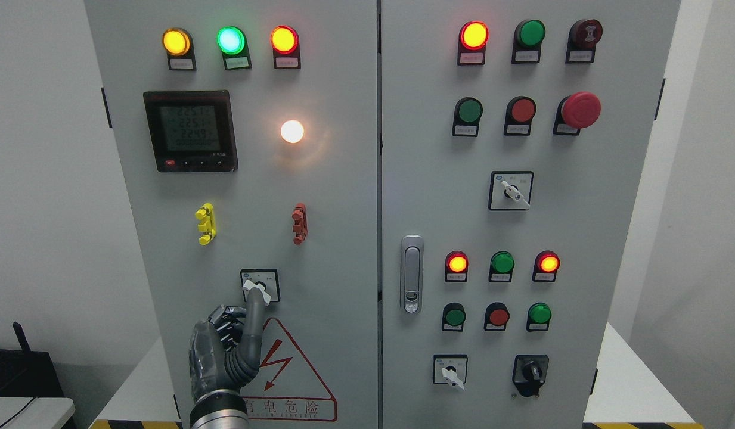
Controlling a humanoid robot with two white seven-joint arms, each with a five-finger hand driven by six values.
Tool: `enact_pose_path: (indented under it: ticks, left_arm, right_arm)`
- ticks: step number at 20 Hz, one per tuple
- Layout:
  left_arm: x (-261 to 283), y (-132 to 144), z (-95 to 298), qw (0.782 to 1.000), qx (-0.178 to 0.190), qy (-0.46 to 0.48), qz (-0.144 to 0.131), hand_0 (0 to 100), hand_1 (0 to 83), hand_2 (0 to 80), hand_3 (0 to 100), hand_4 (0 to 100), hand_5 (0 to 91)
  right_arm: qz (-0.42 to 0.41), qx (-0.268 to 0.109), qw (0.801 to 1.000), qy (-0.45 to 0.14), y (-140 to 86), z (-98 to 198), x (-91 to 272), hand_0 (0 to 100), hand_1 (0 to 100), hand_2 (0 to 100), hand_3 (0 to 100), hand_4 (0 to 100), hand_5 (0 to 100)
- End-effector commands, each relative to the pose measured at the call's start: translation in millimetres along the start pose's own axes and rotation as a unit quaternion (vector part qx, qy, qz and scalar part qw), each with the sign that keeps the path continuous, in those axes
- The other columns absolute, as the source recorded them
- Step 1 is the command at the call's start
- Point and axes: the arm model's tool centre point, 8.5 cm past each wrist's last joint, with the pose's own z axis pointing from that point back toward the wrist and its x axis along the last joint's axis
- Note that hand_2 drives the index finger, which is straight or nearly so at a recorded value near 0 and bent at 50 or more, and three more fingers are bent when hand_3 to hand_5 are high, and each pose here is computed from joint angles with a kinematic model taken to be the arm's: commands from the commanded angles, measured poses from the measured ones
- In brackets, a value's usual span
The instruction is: Turn on light switch 1
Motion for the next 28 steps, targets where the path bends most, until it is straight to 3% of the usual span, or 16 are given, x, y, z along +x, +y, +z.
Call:
enact_pose_path:
  ticks: [1, 5, 8, 11, 14, 17, 18, 20, 25, 28]
  left_arm:
    - [0, 19, 9, 1.000, 0.011, -0.017, 0.011, 16, 28.0, 63.8, 98, 96, 86.4]
    - [-14, 39, 9, 0.999, 0.004, -0.033, 0.016, 15, 30.1, 64.6, 98, 96, 86.6]
    - [-42, 69, 19, 0.999, -0.003, -0.046, 0.007, 10, 30.6, 64.8, 98, 96, 86.0]
    - [-74, 107, 39, 0.998, -0.015, -0.056, -0.021, 6, 28.2, 61.8, 97, 96, 85.3]
    - [-112, 156, 68, 0.997, -0.018, -0.043, -0.068, 2, 23.8, 56.1, 92, 93, 83.9]
    - [-151, 217, 95, 0.994, 0.007, -0.004, -0.108, 0, 17.6, 46.5, 82, 88, 67.0]
    - [-165, 238, 105, 0.993, 0.014, 0.010, -0.116, 0, 15.0, 42.3, 76, 84, 56.8]
    - [-191, 279, 128, 0.990, 0.035, 0.039, -0.129, 0, 12.6, 37.3, 68, 77, 49.8]
    - [-276, 352, 208, 0.978, 0.075, 0.142, -0.130, 0, 9.1, 29.5, 56, 63, 37.6]
    - [-329, 364, 271, 0.964, 0.085, 0.223, -0.118, 0, 7.0, 26.4, 49, 58, 33.7]
  right_arm:
    - [-0.003, 0.002, 1.000, 0.000, 1, 0, 0, 12, 39, 0, 0, 0, 0]
    - [-0.003, 0.002, 1.000, 0.000, 1, 0, 0, 12, 39, 0, 0, 0, 0]
    - [-0.003, 0.002, 1.000, 0.000, 1, 0, 0, 12, 39, 0, 0, 0, 0]
    - [-0.003, 0.002, 1.000, 0.000, 1, 0, 0, 12, 39, 0, 0, 0, 0]
    - [-0.004, 0.002, 1.000, 0.000, 1, 0, 0, 12, 39, 0, 0, 0, 0]
    - [-0.003, 0.002, 1.000, 0.000, 1, 0, 0, 12, 39, 0, 0, 0, 0]
    - [-0.003, 0.002, 1.000, 0.000, 1, 0, 0, 12, 39, 0, 0, 0, 0]
    - [-0.003, 0.002, 1.000, 0.000, 1, 0, 0, 12, 39, 0, 0, 0, 0]
    - [-0.003, 0.002, 1.000, 0.000, 1, 0, 0, 12, 39, 0, 0, 0, 0]
    - [-0.003, 0.002, 1.000, 0.000, 1, 0, 0, 12, 39, 0, 0, 0, 0]
